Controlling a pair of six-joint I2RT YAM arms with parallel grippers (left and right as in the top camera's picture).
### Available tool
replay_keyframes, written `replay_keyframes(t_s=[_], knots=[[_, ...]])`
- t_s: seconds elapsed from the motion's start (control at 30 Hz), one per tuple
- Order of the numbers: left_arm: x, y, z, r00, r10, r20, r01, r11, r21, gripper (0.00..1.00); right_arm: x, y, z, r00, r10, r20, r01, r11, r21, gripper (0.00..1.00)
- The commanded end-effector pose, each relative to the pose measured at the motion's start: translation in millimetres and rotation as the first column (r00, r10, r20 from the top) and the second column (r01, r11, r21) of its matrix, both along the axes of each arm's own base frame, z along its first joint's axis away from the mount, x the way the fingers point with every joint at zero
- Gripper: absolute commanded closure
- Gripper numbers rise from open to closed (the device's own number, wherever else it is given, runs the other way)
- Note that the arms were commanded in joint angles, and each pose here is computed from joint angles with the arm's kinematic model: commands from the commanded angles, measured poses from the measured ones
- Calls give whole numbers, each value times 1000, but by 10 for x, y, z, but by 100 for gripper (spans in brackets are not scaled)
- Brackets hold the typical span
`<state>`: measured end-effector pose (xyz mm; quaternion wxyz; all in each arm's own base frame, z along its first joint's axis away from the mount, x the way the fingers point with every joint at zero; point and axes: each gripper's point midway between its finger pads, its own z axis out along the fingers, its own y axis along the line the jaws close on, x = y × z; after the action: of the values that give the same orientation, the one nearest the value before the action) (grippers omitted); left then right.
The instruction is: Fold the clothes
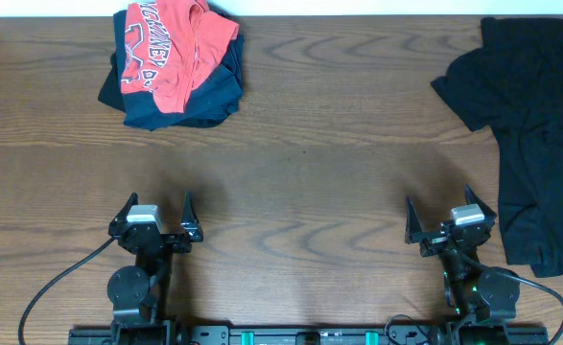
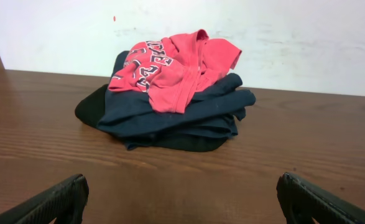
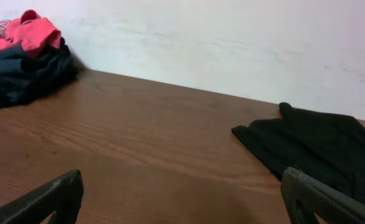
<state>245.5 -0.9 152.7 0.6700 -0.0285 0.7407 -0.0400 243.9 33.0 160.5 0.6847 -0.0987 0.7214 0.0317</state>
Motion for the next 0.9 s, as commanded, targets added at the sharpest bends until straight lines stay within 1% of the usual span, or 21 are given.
replay_keyframes(t_s=[0.0,0.27,0.5,0.7,0.8,0.87], knots=[[-13,-22,-138,999,-13,-46,13,1000,-5,2,-1,-12,-6,1000,-4,2,4,1000,-10,1],[-13,-23,-139,999,-13,-47,13,1000,-5,2,-5,17,32,1000,13,17,-13,1000,-9,1],[-14,-48,-136,999,-28,-46,28,1000,-8,2,7,-45,42,999,-24,21,24,1000,-11,1],[-15,-81,-125,998,-44,-42,42,998,-44,2,7,-36,213,996,-19,91,19,1000,-6,1],[-14,-95,-111,998,-52,-37,50,998,-45,2,6,-37,242,995,-22,94,18,999,39,1],[-13,-106,-102,998,-58,-33,57,997,-45,2,6,-36,242,995,-22,93,17,999,45,1]])
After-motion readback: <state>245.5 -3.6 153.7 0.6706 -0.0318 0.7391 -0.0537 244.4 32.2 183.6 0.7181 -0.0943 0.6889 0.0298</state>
